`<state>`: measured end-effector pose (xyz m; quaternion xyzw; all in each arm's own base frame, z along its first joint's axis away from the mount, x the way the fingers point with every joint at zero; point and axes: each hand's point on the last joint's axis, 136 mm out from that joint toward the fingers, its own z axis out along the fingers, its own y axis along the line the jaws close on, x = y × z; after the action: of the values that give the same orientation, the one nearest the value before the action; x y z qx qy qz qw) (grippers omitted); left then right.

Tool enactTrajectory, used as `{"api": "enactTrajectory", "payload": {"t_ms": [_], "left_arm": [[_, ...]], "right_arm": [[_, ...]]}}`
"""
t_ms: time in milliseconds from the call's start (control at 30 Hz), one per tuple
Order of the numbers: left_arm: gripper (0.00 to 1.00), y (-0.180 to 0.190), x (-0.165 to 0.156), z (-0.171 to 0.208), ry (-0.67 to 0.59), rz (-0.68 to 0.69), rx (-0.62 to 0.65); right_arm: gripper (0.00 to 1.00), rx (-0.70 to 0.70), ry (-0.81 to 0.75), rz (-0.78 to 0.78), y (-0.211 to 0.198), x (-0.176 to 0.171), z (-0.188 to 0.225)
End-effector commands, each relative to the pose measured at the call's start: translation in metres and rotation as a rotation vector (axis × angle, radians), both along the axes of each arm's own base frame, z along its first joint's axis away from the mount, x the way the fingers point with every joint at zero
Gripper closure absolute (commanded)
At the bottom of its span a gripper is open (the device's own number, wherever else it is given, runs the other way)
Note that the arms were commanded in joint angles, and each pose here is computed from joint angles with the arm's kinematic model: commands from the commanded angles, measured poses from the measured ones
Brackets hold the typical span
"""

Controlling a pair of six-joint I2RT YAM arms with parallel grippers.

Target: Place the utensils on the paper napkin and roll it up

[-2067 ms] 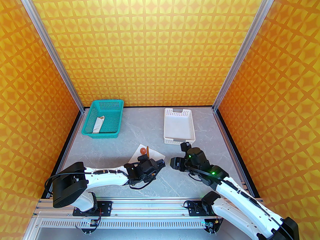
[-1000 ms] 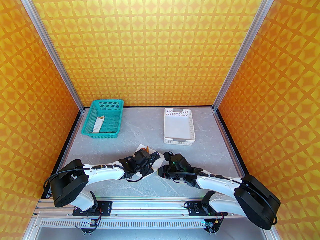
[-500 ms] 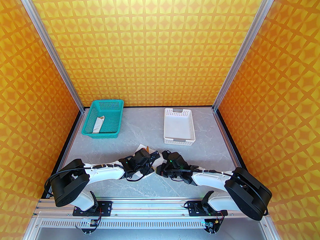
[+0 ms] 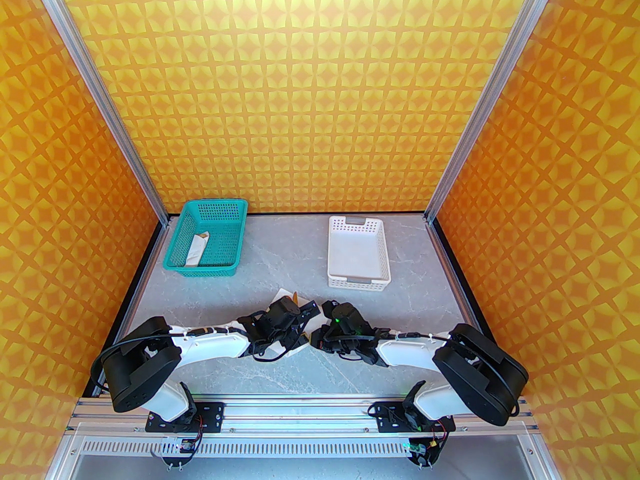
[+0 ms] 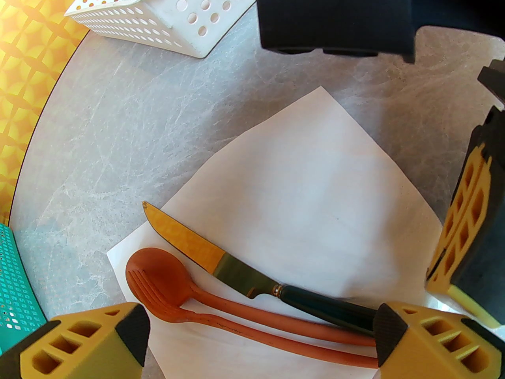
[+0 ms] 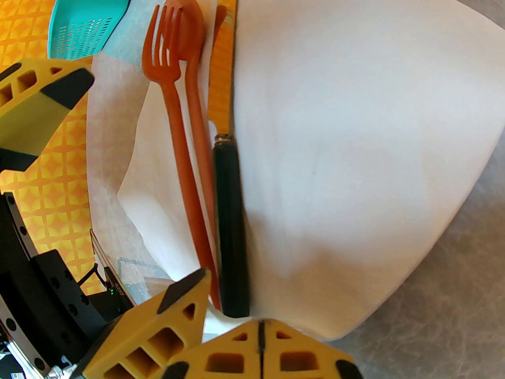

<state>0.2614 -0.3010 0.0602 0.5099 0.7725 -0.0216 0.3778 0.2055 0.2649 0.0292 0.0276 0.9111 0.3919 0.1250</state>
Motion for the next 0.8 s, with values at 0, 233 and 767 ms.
{"api": "enactTrajectory", "payload": {"t_ms": [0, 233, 767], "left_arm": [[0.01, 0.003, -0.002, -0.009, 0.022, -0.002, 0.0], [0.01, 0.001, -0.002, -0.004, 0.023, -0.004, -0.018], [0.01, 0.029, -0.018, 0.072, 0.109, 0.225, -0.312]], "right_arm": [[0.94, -0.005, -0.039, -0.011, 0.004, 0.01, 0.005], [0.94, -0.04, -0.021, -0.017, 0.001, 0.01, -0.005], [0.95, -0.098, 0.006, -0.039, -0.01, 0.005, -0.017]]}}
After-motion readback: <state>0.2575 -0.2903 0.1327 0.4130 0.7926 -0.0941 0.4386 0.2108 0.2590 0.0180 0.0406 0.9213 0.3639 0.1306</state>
